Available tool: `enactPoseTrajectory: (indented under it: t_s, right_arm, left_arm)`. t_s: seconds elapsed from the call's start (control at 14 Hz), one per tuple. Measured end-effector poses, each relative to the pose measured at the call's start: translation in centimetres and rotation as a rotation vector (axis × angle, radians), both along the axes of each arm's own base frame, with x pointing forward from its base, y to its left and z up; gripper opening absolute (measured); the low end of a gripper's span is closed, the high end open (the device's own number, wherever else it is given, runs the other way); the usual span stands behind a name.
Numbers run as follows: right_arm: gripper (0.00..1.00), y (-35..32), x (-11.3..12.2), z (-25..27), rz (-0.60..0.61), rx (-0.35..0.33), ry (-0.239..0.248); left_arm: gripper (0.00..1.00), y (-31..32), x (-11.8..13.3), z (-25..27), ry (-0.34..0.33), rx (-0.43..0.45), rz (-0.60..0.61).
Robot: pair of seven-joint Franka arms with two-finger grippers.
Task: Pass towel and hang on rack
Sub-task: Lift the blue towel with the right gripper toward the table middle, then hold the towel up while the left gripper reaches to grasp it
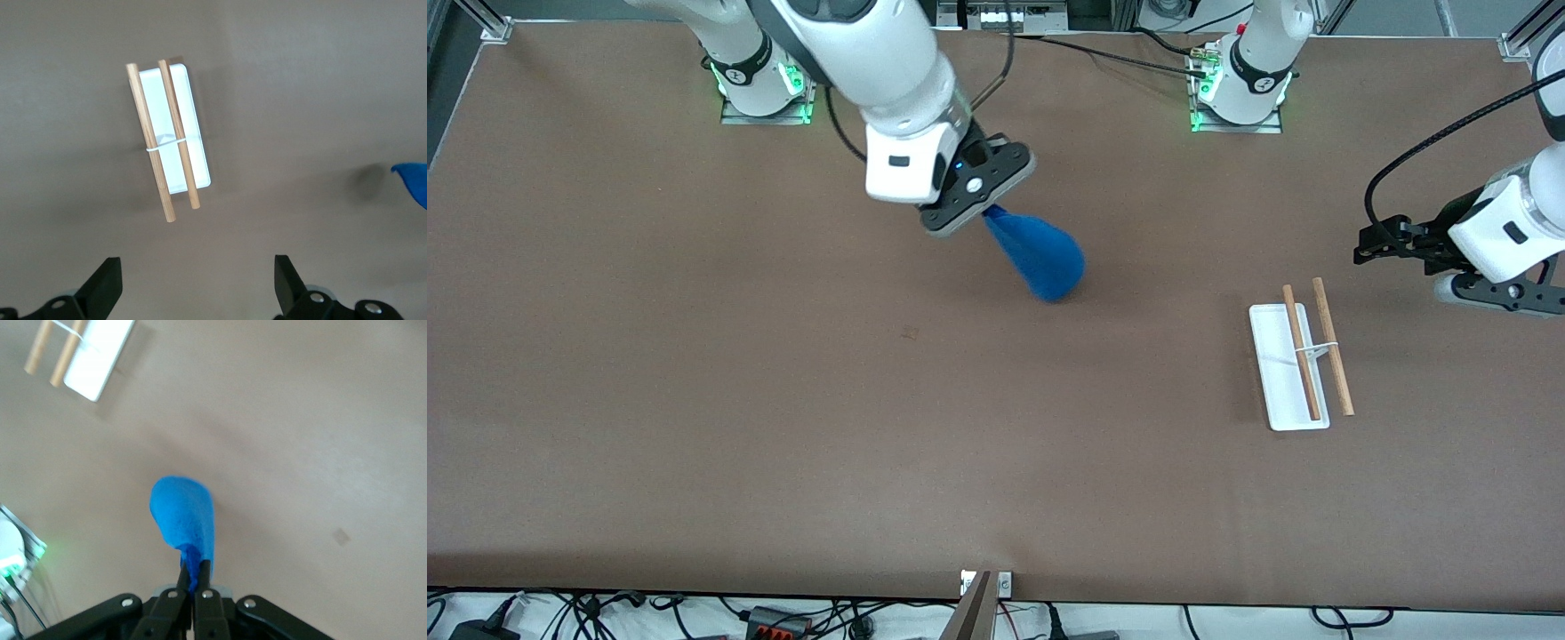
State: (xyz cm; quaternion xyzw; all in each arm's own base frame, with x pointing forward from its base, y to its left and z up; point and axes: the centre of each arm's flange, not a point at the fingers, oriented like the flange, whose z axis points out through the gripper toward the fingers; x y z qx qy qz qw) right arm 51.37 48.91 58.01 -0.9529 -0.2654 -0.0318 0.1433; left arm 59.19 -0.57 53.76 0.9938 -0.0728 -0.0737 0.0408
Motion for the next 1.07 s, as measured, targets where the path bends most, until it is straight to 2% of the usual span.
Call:
enactPoseTrajectory:
  t_s: [0.29,0.57,0.79,0.93,1.07]
  right_arm:
    - [0.02,3.0,-1.6,1.4,-0.121,0.131,0.022]
    - [0.02,4.7,-2.9,2.0,-0.148,0.173,0.012]
    - [0.02,4.8,-2.8,2.2,-0.162,0.187,0.006]
    - [0.02,4.9,-2.7,2.2,-0.167,0.195,0.001]
    - [0.02,5.0,-2.8,2.2,-0.167,0.197,0.000]
  left_arm:
    - [1.00,0.8,-0.1,-1.3,0.049,-0.005,-0.011]
    - [1.00,0.5,-0.3,-1.6,0.077,-0.018,-0.044]
    - [1.00,-1.0,0.4,-3.8,0.094,-0.151,-0.188]
    - [1.00,-1.8,1.7,-7.9,0.117,-0.274,-0.310]
    - [1.00,-2.4,3.1,-12.3,0.093,-0.385,-0.462]
